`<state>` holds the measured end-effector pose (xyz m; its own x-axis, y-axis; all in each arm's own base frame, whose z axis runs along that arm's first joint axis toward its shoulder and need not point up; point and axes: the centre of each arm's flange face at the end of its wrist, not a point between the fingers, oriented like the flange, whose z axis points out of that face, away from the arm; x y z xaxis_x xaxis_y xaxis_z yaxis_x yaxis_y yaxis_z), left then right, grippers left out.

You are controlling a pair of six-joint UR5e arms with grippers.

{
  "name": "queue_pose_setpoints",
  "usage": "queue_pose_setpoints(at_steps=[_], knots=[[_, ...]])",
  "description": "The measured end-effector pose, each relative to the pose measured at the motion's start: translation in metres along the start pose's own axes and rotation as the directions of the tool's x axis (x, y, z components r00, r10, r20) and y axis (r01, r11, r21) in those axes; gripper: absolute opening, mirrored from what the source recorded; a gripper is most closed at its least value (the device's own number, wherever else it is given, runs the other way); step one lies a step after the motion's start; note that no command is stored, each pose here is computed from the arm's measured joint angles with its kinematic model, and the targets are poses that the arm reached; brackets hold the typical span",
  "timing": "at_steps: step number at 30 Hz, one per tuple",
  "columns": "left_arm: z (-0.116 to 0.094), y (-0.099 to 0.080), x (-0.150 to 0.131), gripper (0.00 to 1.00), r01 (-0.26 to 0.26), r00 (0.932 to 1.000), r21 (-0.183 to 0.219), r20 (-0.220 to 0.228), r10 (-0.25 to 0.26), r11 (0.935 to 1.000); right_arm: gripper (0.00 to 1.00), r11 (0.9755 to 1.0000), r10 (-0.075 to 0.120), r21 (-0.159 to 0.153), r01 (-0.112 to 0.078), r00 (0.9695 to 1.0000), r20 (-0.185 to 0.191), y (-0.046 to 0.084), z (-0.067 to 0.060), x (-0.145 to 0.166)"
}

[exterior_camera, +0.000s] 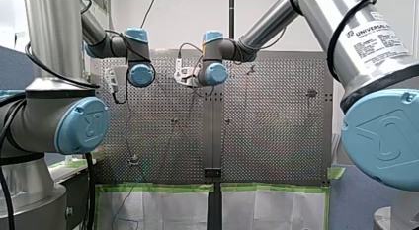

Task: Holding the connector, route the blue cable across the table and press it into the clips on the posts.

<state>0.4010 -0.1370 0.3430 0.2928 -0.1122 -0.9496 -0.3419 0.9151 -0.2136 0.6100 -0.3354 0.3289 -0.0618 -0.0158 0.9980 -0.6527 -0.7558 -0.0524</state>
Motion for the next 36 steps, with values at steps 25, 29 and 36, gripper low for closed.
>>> queue_pose_setpoints(at_steps=[25,29,36], knots=[[0.060,0.011,0.000,0.00,0.010,0.9988,0.010,0.047,-0.010,0.9999,0.00,0.9985,0.007,0.055,-0.005,0.9995,-0.032,-0.022,0.041,0.044],[0.071,0.012,-0.007,0.00,0.015,0.9978,0.018,0.064,-0.016,0.9997,0.00,0.9982,0.009,0.059,-0.006,0.9987,-0.051,-0.022,0.049,0.051],[0.085,0.015,-0.011,0.00,0.017,0.9967,0.035,0.079,-0.020,0.9993,0.00,0.9974,0.011,0.072,-0.006,0.9971,-0.075,-0.024,0.063,0.055]])
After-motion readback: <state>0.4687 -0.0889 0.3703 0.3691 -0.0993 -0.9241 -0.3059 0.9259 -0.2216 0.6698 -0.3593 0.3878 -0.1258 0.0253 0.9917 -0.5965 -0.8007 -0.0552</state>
